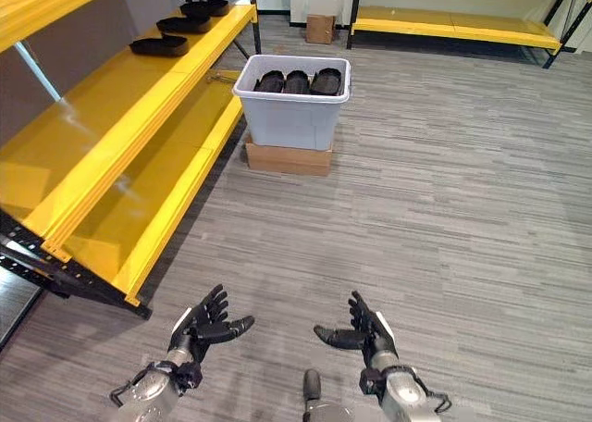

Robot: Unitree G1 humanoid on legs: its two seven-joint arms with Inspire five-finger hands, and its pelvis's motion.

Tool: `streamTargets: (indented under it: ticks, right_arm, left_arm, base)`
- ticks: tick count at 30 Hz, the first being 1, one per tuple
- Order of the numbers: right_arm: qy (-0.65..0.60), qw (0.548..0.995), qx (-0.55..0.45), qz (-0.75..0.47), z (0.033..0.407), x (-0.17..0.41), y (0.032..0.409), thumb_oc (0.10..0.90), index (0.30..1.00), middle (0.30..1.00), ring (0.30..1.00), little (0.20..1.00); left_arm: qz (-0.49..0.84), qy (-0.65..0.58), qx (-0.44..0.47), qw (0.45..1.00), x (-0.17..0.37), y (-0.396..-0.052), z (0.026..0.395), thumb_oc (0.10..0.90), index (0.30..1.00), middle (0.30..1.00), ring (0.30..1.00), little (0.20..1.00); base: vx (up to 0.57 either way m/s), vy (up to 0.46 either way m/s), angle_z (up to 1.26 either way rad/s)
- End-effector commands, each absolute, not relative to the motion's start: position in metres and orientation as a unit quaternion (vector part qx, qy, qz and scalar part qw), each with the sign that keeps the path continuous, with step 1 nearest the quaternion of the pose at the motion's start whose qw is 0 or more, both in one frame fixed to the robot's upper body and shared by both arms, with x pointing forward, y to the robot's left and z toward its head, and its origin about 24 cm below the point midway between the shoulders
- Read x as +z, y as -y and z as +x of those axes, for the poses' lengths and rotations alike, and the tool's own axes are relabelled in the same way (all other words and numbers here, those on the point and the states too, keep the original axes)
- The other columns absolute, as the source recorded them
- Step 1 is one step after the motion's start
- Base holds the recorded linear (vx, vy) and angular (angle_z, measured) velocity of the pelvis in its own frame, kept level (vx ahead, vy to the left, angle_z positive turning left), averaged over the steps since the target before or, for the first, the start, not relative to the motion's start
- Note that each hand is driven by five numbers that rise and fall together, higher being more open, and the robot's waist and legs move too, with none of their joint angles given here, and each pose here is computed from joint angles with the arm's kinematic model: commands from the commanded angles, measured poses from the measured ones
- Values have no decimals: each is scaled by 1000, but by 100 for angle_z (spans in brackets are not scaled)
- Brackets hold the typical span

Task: Move parts from the plastic box to the shelf.

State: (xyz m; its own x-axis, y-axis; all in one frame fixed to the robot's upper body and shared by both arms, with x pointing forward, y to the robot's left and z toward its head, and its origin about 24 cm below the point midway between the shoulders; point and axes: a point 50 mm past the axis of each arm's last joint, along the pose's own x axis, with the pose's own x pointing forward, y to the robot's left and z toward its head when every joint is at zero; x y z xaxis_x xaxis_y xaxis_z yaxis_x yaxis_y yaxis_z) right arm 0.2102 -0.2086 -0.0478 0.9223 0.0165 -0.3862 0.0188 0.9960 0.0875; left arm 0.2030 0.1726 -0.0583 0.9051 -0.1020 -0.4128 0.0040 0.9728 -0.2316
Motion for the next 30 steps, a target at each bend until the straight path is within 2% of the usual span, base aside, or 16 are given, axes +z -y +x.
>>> streamTargets:
  ticks: [1,7,14,24,26,30]
  right_arm:
    - [-95,993,-5,64,229,-14,212,900,1000,1000,1000,1000]
    - [-68,996,-21,45,242,-1,217,900,1000,1000,1000,1000]
    - [-73,997,-22,28,239,-6,216,900,1000,1000,1000,1000]
    - [-56,996,30,59,260,3,179,900,1000,1000,1000,1000]
    - [-62,991,25,117,261,0,170,900,1000,1000,1000,1000]
    - [-50,994,51,88,262,7,162,900,1000,1000,1000,1000]
  left_arm:
    - [-105,-94,-52,989,-13,-176,237,900,1000,1000,1000,1000]
    - [-110,-82,-31,990,-8,-180,238,900,1000,1000,1000,1000]
    - [-97,-81,-25,992,-11,-182,238,900,1000,1000,1000,1000]
    - [-73,-28,-19,997,14,-187,260,900,1000,1000,1000,1000]
    - [-68,-21,-16,997,18,-186,263,900,1000,1000,1000,1000]
    - [-55,-16,-16,998,21,-186,265,900,1000,1000,1000,1000]
  base:
    - [312,-276,-13]
    - [196,-71,-24]
    - [297,150,-11]
    - [293,235,-44]
    - [268,340,-26]
    - [166,240,20]
